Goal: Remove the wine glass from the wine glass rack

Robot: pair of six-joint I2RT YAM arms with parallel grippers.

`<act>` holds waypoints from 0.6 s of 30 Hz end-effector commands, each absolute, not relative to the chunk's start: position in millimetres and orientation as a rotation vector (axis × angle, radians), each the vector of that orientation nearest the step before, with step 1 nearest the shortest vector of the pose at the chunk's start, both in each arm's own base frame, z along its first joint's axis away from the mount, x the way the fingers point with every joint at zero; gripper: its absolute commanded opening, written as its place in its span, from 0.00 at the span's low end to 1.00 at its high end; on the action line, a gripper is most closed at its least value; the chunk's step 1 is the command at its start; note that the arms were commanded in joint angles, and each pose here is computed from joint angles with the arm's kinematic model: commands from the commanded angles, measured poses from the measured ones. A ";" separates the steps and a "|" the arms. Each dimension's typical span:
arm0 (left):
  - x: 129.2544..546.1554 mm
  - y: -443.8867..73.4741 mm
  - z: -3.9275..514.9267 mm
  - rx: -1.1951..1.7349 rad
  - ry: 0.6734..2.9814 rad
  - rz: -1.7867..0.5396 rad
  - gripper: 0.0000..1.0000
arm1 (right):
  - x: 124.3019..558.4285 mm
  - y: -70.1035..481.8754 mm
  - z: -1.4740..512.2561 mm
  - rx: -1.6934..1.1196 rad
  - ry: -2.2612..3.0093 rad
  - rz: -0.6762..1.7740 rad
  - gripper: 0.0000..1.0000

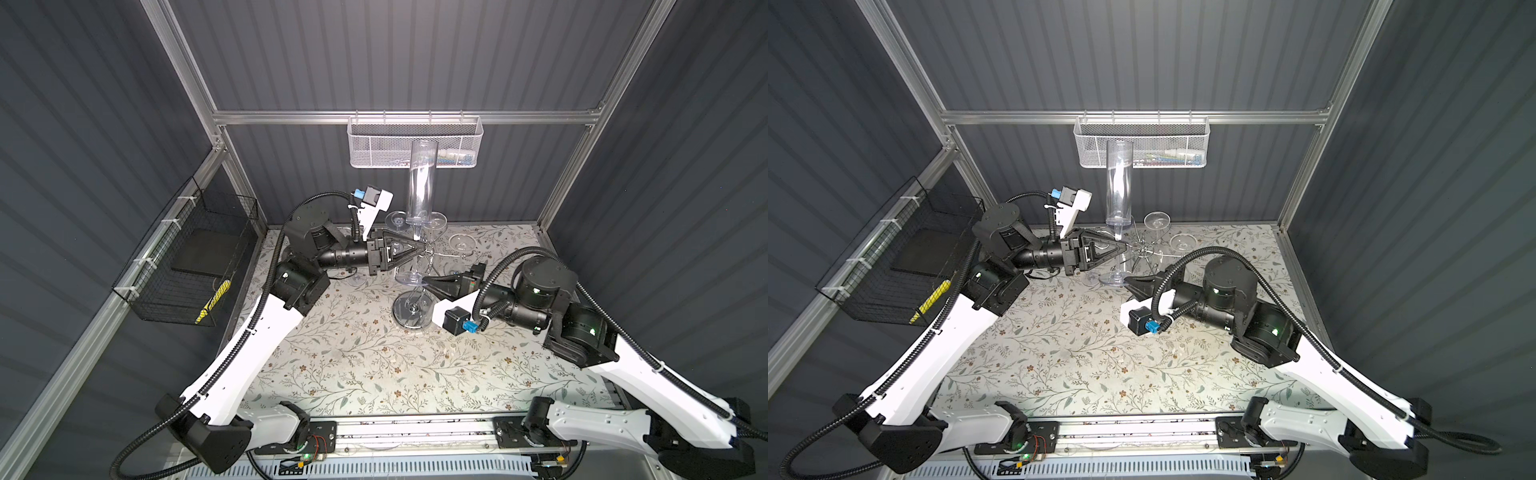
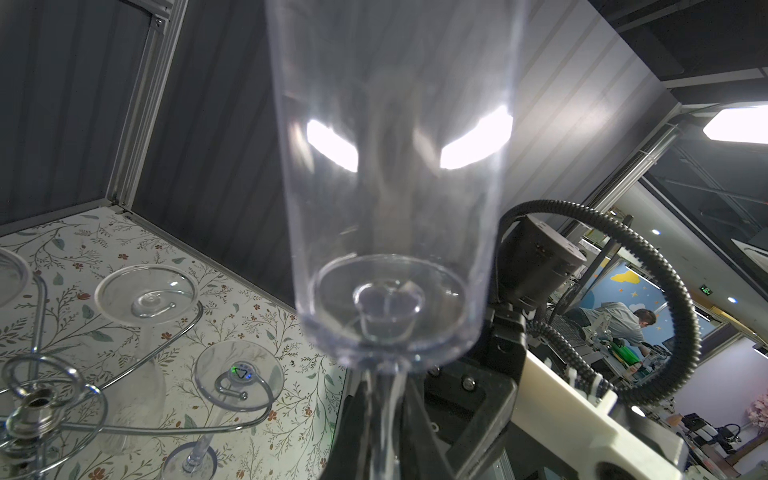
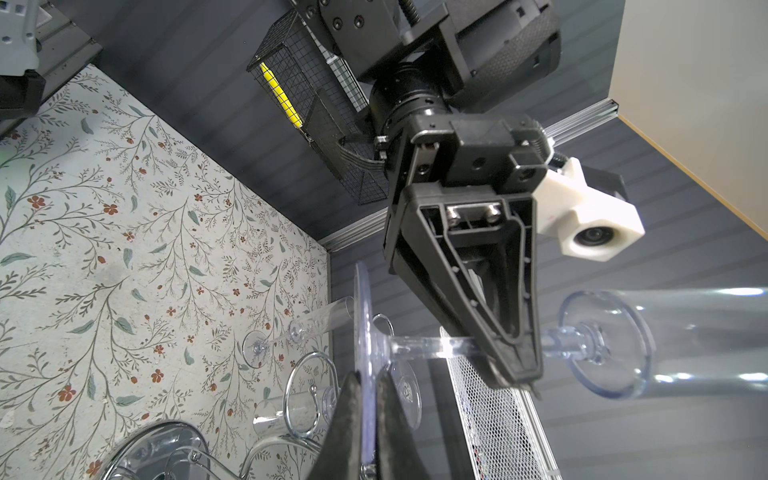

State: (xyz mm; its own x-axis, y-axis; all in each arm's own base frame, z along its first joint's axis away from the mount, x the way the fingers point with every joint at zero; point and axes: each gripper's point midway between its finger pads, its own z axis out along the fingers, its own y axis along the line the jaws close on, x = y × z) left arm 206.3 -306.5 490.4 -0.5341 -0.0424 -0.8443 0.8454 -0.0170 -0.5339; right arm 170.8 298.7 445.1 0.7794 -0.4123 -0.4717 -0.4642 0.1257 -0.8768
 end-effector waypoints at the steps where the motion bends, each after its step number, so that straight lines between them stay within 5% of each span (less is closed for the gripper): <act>1: 203.5 -307.9 490.7 0.870 1.561 -1.633 0.12 | 171.4 298.1 461.9 -1.446 0.714 0.014 0.00; 7: 201.2 -305.9 490.2 0.869 1.538 -1.621 0.06 | 173.6 298.7 460.6 -1.435 0.734 0.016 0.00; 12: 202.9 -302.5 492.4 0.851 1.518 -1.579 0.02 | 174.5 296.9 465.0 -1.366 0.727 0.015 0.68; 13: 203.3 -301.3 494.5 0.845 1.509 -1.565 0.01 | 173.3 296.3 465.5 -1.357 0.731 0.026 0.97; 18: 211.3 -295.9 499.4 0.793 1.486 -1.485 0.00 | 169.8 288.5 477.8 -1.274 0.749 0.075 0.99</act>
